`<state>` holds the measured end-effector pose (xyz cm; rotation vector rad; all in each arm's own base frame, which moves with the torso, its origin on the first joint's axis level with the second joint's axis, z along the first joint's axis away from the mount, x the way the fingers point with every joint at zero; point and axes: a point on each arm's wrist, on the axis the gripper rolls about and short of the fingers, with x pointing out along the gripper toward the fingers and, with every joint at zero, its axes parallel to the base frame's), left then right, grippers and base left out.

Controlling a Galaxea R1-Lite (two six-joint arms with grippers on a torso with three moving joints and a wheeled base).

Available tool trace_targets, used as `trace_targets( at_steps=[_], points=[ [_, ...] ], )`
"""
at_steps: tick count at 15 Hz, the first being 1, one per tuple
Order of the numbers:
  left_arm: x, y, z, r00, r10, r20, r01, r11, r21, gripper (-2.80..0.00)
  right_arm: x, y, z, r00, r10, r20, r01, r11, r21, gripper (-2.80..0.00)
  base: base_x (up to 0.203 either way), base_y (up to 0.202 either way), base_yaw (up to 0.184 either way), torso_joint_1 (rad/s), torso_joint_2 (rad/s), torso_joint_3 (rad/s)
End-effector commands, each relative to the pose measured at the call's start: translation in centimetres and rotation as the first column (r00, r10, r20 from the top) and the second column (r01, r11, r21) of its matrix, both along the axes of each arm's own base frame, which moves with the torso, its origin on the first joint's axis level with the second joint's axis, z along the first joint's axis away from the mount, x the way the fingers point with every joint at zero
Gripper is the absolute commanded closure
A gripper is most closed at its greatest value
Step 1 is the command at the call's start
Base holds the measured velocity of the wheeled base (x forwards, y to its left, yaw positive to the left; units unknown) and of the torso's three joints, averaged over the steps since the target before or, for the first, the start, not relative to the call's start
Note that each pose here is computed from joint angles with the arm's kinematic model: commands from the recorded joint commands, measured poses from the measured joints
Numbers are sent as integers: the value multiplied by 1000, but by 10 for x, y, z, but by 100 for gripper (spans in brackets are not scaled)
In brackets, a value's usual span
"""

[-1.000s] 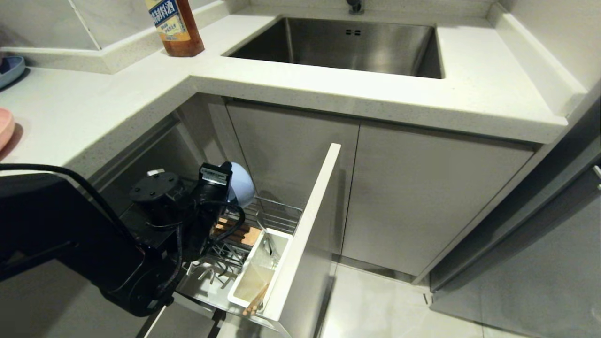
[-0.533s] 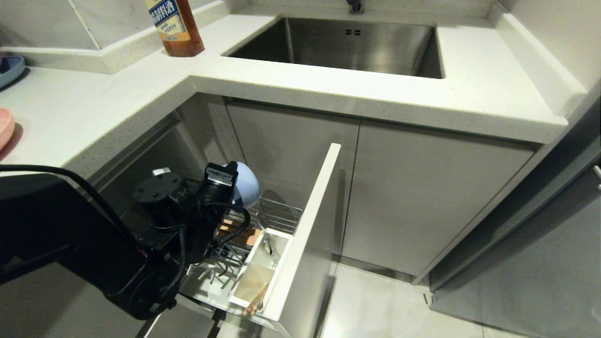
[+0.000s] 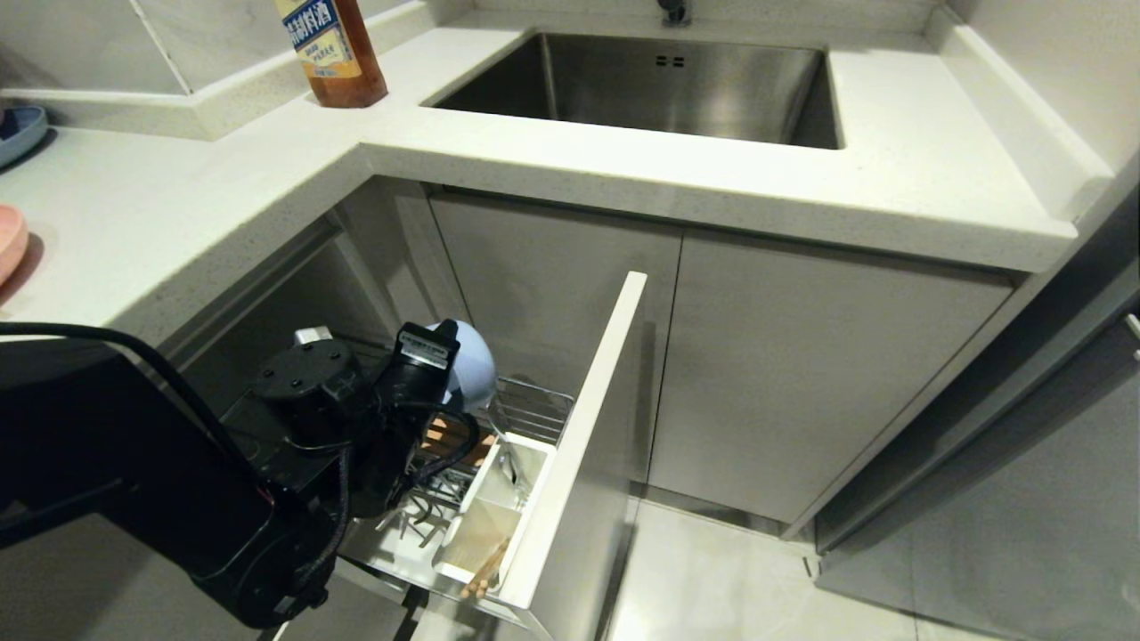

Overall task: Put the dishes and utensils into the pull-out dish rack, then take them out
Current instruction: Pick up the bowl and place it in the cupboard

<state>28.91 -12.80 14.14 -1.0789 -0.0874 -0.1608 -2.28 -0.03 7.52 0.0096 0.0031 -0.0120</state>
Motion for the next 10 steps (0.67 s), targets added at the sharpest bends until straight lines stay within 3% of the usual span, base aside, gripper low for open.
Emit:
trace_targets(
  at_steps=[1, 4, 7, 10],
  points=[
    [-1, 2, -5, 1000, 8, -15, -8, 1000, -2, 0, 0, 0, 0, 1000, 0, -1, 0, 1000, 0, 0, 0, 0, 0, 0, 0, 0],
    [3, 3, -1, 1000, 6, -3, -6, 996, -90, 0, 0, 0, 0, 1000, 1, -1, -1, 1000, 1, 0, 0, 0, 0, 0, 0, 0],
    [11, 6, -2, 1000, 24, 0, -24, 994, -103, 0, 0, 0, 0, 1000, 0, -1, 0, 1000, 0, 0, 0, 0, 0, 0, 0, 0],
    [19, 7, -1, 1000, 29, 10, -27, 988, -151, 0, 0, 0, -1, 1000, 1, -2, -1, 1000, 1, 0, 0, 0, 0, 0, 0, 0]
  ],
)
